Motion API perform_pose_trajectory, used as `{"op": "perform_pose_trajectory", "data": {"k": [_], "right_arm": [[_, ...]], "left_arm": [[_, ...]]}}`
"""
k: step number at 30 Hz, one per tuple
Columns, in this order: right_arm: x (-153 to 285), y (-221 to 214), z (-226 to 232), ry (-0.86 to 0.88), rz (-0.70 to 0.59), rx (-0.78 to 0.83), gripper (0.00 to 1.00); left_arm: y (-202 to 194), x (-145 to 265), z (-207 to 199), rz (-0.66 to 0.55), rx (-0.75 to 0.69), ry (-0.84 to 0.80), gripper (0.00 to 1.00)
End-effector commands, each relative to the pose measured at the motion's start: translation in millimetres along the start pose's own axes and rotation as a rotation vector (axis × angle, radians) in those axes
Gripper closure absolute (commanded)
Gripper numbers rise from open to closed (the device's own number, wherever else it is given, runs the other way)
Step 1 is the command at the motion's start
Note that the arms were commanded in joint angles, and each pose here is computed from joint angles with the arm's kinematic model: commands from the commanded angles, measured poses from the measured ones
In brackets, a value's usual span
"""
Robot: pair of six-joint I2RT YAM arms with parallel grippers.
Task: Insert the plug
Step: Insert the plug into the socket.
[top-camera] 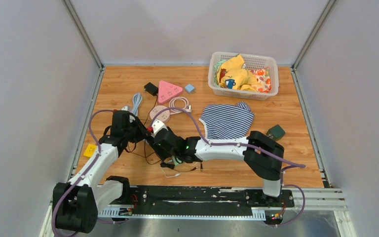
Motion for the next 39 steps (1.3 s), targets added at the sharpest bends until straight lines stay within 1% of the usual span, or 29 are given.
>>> {"op": "perform_pose_trajectory", "data": {"k": [1, 3, 6, 12, 15, 17, 18, 19, 21, 23, 25, 28, 31, 32, 33, 36, 37, 39], "right_arm": [[-7, -36, -71, -0.236, 0.247, 0.120, 1.00], [-5, -26, -79, -0.231, 0.222, 0.133, 1.00], [-2, -17, -91, -0.238, 0.205, 0.137, 1.00], [6, -13, -114, -0.257, 0.200, 0.125, 1.00], [11, -12, -118, -0.227, 0.193, 0.127, 0.95], [14, -11, -117, -0.199, 0.184, 0.129, 0.87], [16, -8, -116, -0.184, 0.177, 0.126, 0.81], [17, -5, -114, -0.170, 0.171, 0.120, 0.73], [20, 3, -111, -0.149, 0.151, 0.104, 0.55], [25, 13, -110, -0.138, 0.135, 0.079, 0.41], [30, 22, -110, -0.125, 0.116, 0.051, 0.34], [42, 35, -110, -0.098, 0.083, 0.016, 0.25], [55, 42, -109, -0.066, 0.056, -0.005, 0.07], [59, 43, -108, -0.053, 0.050, -0.010, 0.03], [64, 44, -107, -0.041, 0.044, -0.013, 0.00], [72, 41, -105, 0.012, 0.049, -0.024, 0.01], [73, 36, -103, 0.044, 0.058, -0.022, 0.03], [74, 28, -99, 0.117, 0.075, -0.012, 0.09]], "left_arm": [[7, 2, -14, 0.046, 0.003, -0.120, 0.66], [18, 6, -21, 0.035, -0.017, -0.141, 0.61], [34, 14, -28, 0.010, -0.045, -0.141, 0.55], [50, 25, -38, -0.020, -0.084, -0.161, 0.48], [51, 28, -38, -0.026, -0.096, -0.155, 0.47], [52, 29, -36, -0.039, -0.105, -0.128, 0.46], [51, 30, -34, -0.043, -0.110, -0.112, 0.46], [51, 30, -33, -0.046, -0.115, -0.095, 0.46], [50, 32, -30, -0.048, -0.125, -0.065, 0.44], [48, 34, -26, -0.048, -0.128, -0.027, 0.43], [45, 35, -22, -0.048, -0.123, 0.009, 0.41], [41, 39, -17, -0.053, -0.120, 0.063, 0.38], [38, 43, -11, -0.052, -0.112, 0.132, 0.32], [36, 44, -9, -0.056, -0.107, 0.148, 0.30], [35, 45, -9, -0.059, -0.102, 0.151, 0.29], [30, 47, -7, -0.066, -0.085, 0.149, 0.26], [29, 48, -7, -0.070, -0.084, 0.148, 0.25], [29, 49, -7, -0.070, -0.101, 0.135, 0.19]]}}
Point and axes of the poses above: each gripper's point midway between its finger pads, its own x axis back along the fingers, its own z axis along the line the jaws close on, y = z × x, the point moved 10 cm from there along x, back along the fingers, and after that the axes turned 10 degrees about -x, right-handed, at the moved point
